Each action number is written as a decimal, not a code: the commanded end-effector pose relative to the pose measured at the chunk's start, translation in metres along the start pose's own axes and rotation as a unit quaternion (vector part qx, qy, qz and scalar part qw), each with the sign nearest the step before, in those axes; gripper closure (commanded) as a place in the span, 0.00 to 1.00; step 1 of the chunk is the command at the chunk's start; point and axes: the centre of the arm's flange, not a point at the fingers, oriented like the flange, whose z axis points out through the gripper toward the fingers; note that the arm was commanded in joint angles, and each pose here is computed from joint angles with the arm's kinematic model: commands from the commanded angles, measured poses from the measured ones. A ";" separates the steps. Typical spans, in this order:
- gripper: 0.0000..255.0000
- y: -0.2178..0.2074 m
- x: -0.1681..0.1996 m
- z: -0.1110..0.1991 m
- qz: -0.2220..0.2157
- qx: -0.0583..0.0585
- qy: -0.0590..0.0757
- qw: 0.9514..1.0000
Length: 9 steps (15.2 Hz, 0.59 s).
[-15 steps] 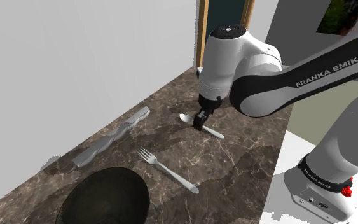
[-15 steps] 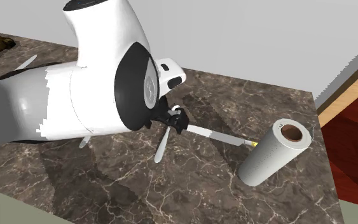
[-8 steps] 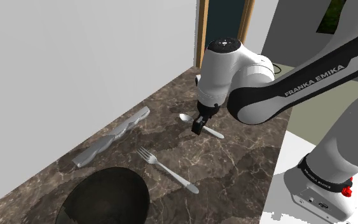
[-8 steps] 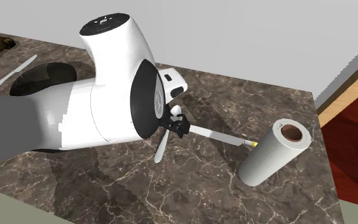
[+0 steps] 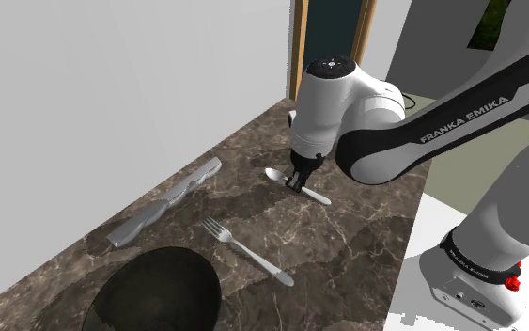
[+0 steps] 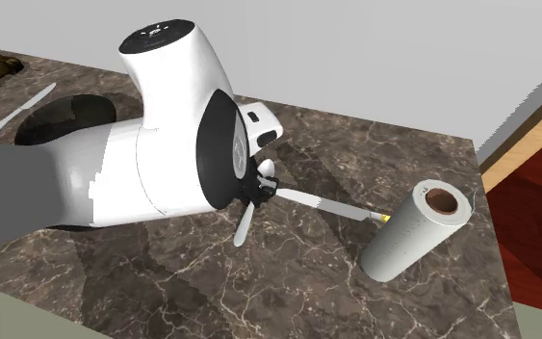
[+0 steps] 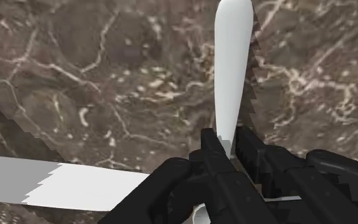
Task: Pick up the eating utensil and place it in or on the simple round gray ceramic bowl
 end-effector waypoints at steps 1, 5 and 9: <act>1.00 0.001 0.000 0.002 0.001 -0.001 -0.002 1.000; 1.00 0.001 0.000 0.001 0.001 -0.001 -0.002 1.000; 1.00 0.003 0.001 -0.009 0.001 -0.001 -0.002 1.000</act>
